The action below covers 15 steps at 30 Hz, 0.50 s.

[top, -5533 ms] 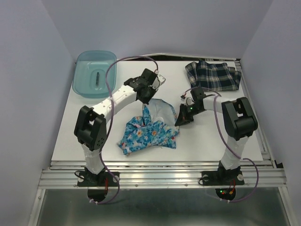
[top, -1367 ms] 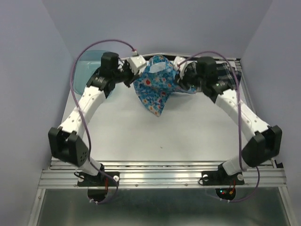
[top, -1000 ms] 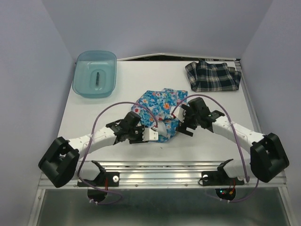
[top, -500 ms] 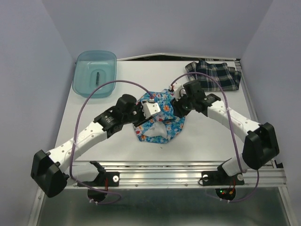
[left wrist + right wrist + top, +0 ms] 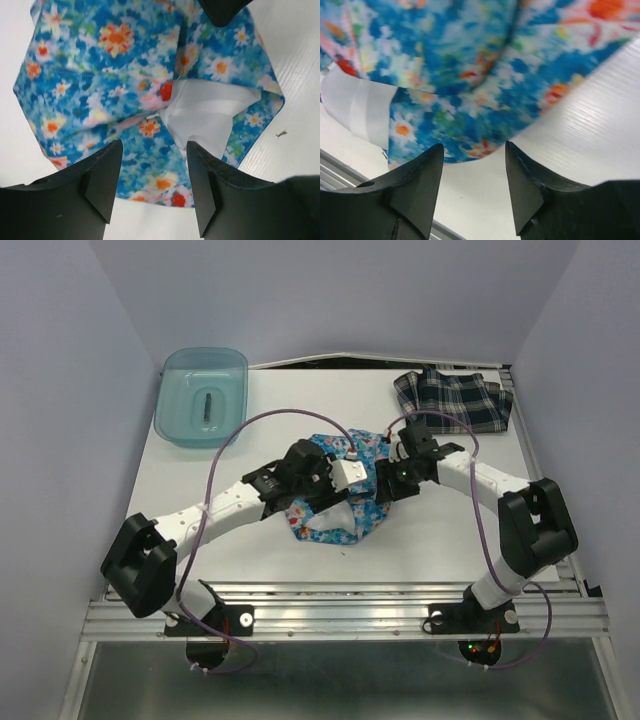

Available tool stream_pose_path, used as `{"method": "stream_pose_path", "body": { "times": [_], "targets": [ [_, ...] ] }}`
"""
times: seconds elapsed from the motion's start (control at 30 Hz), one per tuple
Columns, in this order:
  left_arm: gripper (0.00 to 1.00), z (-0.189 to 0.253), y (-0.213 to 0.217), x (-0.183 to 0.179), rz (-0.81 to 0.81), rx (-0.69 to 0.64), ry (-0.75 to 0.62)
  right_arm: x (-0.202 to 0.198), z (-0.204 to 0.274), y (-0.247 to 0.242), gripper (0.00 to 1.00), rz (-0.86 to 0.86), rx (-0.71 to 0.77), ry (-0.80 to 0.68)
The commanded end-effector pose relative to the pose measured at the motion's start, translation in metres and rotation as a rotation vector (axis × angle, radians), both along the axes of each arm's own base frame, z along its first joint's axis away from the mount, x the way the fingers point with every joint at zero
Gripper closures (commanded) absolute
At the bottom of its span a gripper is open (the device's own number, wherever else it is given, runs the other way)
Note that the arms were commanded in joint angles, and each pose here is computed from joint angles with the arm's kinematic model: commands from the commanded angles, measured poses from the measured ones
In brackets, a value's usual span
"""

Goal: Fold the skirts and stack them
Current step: Flatten the skirt out

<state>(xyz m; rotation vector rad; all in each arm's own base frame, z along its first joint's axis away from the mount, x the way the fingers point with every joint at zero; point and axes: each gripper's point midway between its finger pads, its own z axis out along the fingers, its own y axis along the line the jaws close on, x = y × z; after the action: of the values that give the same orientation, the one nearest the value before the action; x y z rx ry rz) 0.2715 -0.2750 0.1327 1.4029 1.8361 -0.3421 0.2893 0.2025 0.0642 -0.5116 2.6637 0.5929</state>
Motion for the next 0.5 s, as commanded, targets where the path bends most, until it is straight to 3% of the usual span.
{"method": "stream_pose_path", "body": {
  "times": [0.0, 0.2, 0.47],
  "targets": [
    [0.34, 0.012, -0.024, 0.014, -0.064, 0.003, -0.159, 0.007, 0.016, -0.020, 0.41, -0.146, 0.084, 0.038],
    [0.34, -0.023, -0.042, 0.030, -0.054, 0.158, -0.211, 0.009, 0.017, -0.036, 0.27, -0.223, 0.149, 0.105],
    [0.37, -0.044, -0.044, 0.060, 0.025, 0.270, -0.248, 0.007, 0.022, -0.037, 0.25, -0.220, 0.177, 0.107]
  ]
}}
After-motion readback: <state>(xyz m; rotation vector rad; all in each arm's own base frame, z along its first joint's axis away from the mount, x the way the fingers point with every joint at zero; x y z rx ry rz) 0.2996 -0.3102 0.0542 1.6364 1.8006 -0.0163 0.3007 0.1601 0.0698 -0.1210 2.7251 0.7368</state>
